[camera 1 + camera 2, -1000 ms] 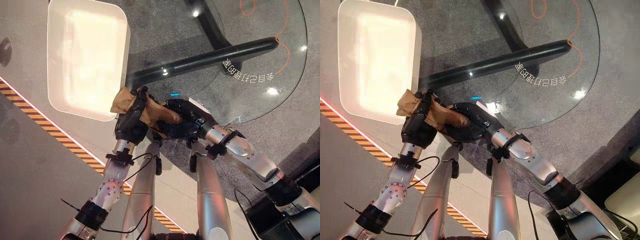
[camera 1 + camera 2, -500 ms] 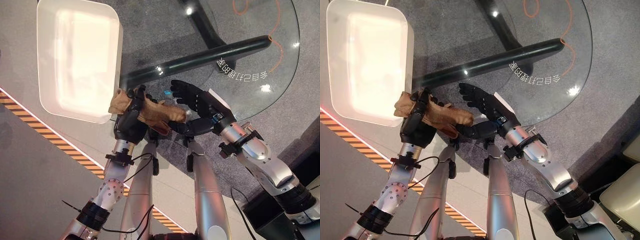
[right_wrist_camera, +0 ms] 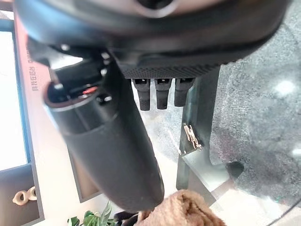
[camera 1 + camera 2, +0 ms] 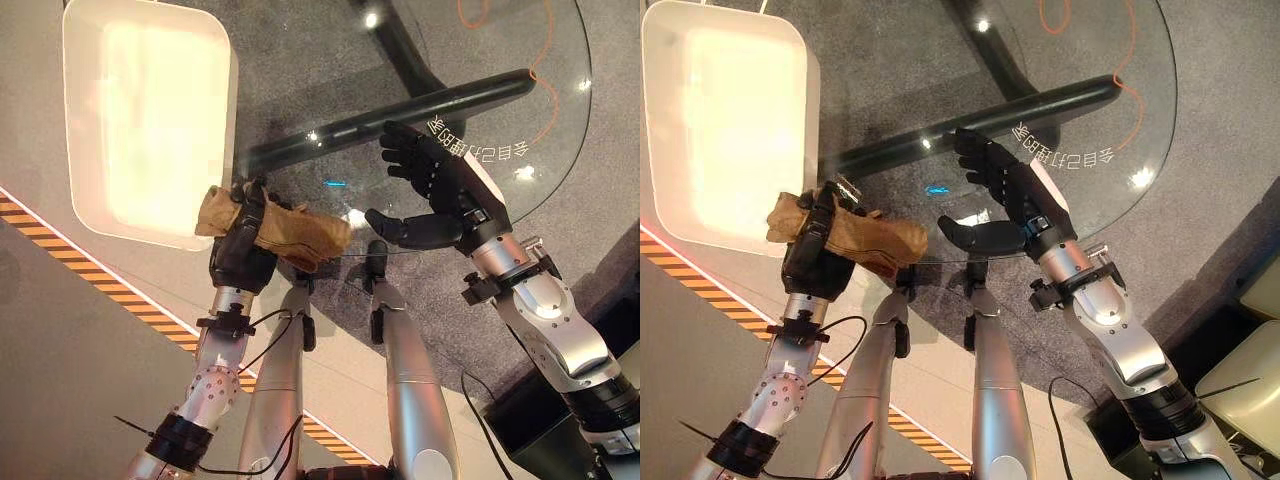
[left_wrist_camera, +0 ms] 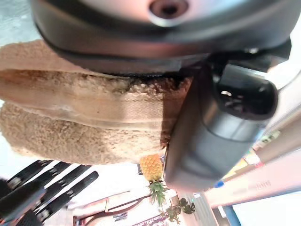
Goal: Wipe the table with a cloth and put it in the basket.
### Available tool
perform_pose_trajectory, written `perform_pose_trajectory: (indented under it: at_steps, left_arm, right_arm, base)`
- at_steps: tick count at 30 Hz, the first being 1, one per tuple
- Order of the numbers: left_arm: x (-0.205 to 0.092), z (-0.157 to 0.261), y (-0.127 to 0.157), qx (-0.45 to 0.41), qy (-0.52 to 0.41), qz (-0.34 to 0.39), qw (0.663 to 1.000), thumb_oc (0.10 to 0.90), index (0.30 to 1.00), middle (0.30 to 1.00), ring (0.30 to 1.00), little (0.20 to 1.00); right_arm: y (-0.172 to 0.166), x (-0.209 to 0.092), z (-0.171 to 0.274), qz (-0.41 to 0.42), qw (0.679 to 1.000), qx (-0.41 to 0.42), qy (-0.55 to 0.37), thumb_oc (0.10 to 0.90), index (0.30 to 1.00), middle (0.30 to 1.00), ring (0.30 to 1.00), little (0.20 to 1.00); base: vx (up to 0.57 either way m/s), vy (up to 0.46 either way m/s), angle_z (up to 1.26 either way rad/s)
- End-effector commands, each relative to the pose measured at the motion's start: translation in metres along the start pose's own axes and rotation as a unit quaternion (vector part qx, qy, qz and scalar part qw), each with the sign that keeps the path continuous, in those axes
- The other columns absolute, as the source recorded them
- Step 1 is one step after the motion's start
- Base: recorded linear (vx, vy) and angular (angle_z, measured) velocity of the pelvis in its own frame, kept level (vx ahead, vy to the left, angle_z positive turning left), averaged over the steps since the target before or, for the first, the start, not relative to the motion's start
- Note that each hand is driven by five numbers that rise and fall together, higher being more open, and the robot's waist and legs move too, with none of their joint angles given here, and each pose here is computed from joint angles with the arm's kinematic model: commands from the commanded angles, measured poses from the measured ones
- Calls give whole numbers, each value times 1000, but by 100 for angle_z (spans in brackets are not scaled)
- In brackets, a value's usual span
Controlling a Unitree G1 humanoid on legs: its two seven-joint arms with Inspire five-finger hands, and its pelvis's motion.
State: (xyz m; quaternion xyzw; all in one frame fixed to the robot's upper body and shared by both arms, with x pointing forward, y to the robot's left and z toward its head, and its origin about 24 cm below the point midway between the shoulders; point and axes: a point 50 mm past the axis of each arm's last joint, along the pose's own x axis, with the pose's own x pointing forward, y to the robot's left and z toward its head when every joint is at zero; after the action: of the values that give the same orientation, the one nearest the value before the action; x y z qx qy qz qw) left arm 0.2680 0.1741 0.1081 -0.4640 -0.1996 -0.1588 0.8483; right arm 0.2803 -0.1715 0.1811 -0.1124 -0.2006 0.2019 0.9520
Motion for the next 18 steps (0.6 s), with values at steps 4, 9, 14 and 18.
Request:
perform_pose_trajectory:
  at_steps: [4, 9, 14, 18]
  left_arm:
    - [7, 82, -66, 207, -223, -123, 945, 100, 300, 300, 300, 200]
    - [2, 107, -68, 372, -285, -27, 883, 100, 300, 300, 300, 200]
    - [1, 117, -56, 524, -309, 65, 791, 100, 300, 300, 300, 200]
    - [6, 128, -43, 598, -315, 123, 726, 100, 300, 300, 300, 200]
  right_arm:
    - [15, -9, 20, 38, 998, 41, -41, 800, 900, 900, 900, 900]
    - [25, -23, -3, 63, 996, 55, 29, 800, 900, 900, 900, 900]
    - [32, -29, -24, 93, 990, 45, 100, 800, 900, 900, 900, 900]
    - [32, -31, -40, 118, 980, 33, 156, 800, 900, 900, 900, 900]
  base:
    - [8, 30, -1]
    - [16, 71, -4]
    - [19, 88, -5]
    - [24, 93, -4]
